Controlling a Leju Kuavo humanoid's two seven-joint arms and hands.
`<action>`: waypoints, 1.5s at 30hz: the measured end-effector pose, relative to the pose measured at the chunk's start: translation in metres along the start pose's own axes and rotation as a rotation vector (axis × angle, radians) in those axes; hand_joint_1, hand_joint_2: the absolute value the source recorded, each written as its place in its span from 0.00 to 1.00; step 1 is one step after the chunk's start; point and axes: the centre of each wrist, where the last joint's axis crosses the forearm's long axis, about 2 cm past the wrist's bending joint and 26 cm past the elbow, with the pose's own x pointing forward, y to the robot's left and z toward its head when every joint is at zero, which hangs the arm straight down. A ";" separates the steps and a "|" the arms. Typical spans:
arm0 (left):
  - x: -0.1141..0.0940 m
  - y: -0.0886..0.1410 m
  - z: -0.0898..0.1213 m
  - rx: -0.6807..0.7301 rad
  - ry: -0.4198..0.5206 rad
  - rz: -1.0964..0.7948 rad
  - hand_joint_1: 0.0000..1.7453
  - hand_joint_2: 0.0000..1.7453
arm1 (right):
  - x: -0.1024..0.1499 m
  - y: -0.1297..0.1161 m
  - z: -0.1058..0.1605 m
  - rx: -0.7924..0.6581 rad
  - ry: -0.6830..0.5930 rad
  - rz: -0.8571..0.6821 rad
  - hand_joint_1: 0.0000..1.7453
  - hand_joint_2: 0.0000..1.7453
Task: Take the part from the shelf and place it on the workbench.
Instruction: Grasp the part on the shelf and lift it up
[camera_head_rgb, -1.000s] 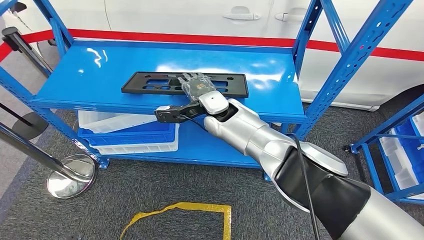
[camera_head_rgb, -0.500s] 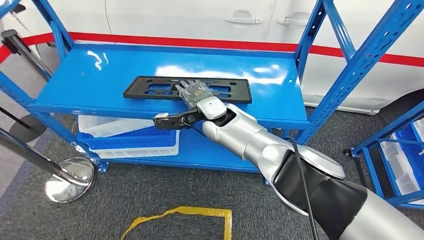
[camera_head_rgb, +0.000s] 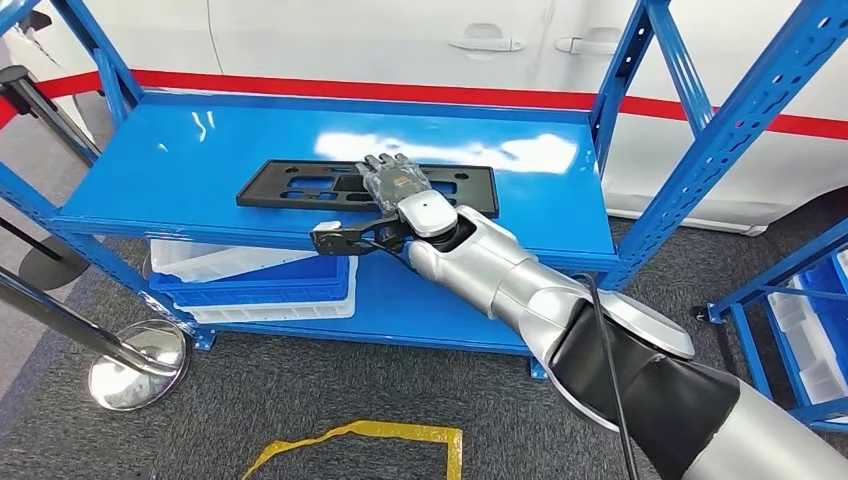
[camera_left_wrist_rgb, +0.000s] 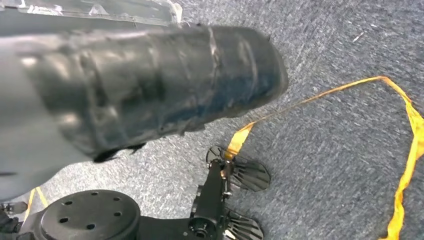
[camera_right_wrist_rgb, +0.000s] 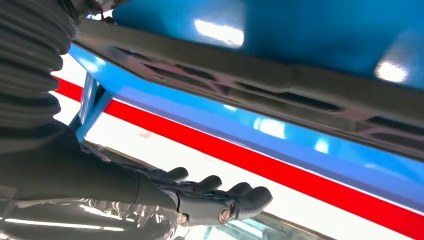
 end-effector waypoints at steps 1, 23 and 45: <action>0.000 0.000 0.000 0.000 0.000 0.000 0.00 0.00 | 0.000 -0.001 0.000 -0.002 0.001 0.000 0.00 1.00; 0.002 0.002 -0.001 0.011 0.000 0.009 0.00 0.00 | 0.004 0.009 -0.001 0.020 -0.008 -0.002 0.00 1.00; 0.005 0.008 -0.002 0.026 -0.002 0.022 0.00 0.00 | 0.017 0.042 -0.001 0.082 -0.027 -0.004 0.95 1.00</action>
